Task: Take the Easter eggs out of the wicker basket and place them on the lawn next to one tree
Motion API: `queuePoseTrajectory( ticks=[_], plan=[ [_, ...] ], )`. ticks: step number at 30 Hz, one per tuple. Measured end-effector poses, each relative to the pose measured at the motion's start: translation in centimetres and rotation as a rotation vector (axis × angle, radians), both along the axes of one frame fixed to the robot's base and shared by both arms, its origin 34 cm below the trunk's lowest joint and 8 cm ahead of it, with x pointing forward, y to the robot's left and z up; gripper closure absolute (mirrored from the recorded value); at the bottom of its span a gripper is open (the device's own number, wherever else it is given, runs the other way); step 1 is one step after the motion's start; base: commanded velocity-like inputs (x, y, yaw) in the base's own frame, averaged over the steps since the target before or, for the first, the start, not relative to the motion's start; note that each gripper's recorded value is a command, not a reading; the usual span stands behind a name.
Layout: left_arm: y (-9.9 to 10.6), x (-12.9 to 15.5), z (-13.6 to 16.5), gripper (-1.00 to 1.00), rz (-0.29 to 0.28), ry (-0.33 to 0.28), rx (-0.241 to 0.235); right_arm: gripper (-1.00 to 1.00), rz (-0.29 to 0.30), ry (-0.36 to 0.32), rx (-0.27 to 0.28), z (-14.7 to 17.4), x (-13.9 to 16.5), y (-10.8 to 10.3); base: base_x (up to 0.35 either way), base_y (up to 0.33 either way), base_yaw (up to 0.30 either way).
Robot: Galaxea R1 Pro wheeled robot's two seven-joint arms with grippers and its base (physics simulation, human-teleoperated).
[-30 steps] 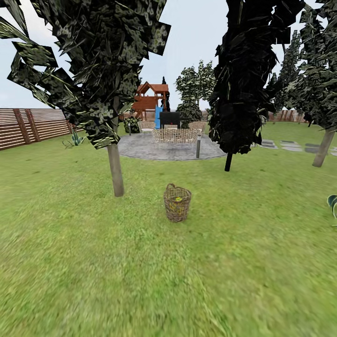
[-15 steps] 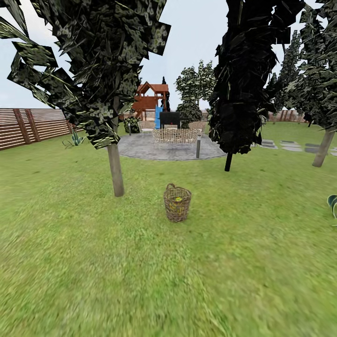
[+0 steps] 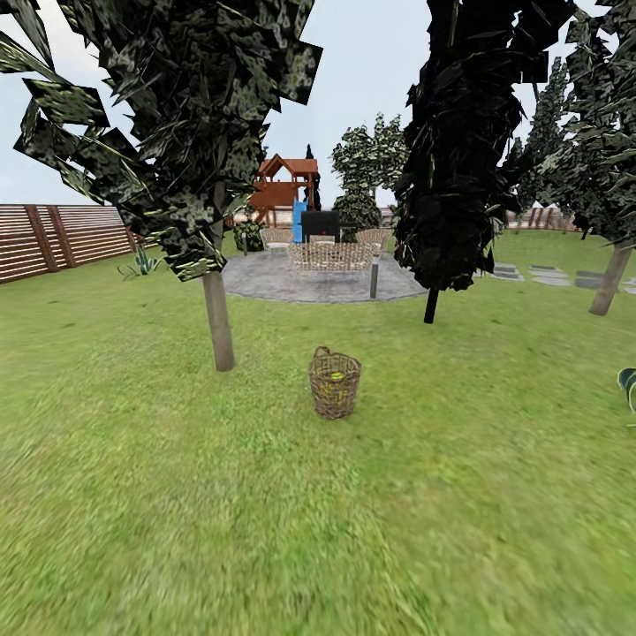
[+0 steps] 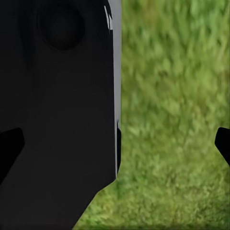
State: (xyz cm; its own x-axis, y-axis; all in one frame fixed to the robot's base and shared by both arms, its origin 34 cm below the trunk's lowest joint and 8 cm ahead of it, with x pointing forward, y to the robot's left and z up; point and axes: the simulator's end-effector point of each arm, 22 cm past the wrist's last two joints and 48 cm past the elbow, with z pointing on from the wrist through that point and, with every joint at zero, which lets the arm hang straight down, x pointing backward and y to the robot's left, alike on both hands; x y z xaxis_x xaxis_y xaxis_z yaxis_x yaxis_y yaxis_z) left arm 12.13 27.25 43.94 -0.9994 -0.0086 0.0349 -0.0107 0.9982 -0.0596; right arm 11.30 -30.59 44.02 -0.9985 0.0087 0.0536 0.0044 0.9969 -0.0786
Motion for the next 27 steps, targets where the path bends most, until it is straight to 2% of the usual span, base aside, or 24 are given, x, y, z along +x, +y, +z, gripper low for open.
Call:
queuePoseTrajectory(
  ticks=[27],
  plan=[
    [-0.03,0.03,0.0,-1.0,0.0,-0.001,0.0,-1.0,0.0,0.0,0.0,0.0,0.0,0.0,0.0,0.0,0.0]
  ],
)
